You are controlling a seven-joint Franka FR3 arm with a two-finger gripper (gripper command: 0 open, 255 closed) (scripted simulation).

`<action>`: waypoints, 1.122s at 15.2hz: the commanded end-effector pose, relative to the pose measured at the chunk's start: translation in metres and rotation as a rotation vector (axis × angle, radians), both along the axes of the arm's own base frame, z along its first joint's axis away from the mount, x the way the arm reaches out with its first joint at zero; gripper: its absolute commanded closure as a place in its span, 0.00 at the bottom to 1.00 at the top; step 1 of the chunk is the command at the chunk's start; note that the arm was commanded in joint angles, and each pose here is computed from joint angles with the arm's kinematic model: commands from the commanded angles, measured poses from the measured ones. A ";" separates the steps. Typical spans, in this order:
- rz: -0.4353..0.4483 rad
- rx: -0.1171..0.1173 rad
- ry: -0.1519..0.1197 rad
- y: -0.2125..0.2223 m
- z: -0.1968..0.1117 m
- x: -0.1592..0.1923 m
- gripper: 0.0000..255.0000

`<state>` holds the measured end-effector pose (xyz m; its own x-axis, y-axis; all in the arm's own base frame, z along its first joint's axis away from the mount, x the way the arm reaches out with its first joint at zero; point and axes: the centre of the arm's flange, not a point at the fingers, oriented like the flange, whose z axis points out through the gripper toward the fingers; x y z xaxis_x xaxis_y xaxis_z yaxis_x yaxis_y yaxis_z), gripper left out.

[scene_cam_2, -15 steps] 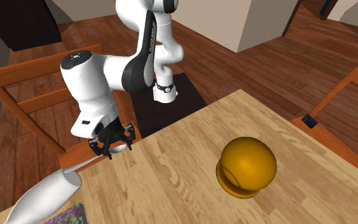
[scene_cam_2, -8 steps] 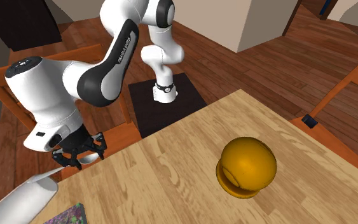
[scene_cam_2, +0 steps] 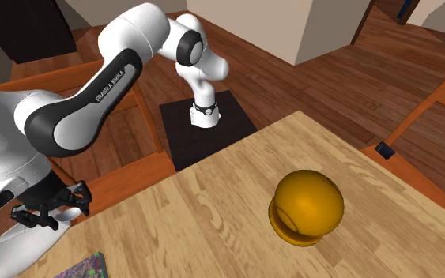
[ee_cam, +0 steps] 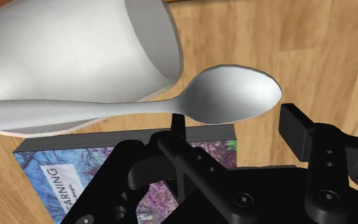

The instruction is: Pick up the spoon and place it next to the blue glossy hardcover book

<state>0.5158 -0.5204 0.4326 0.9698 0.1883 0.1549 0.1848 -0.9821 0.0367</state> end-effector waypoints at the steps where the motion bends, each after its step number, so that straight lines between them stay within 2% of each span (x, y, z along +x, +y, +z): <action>1: 0.002 0.001 0.000 -0.027 0.001 0.002 1.00; 3: 0.002 0.001 0.000 -0.055 0.001 0.004 1.00; 17: 0.002 0.001 0.000 -0.055 -0.073 0.004 1.00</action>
<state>0.5200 -0.5757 0.3651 0.9694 0.1902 0.1553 0.1869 -0.9817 0.0356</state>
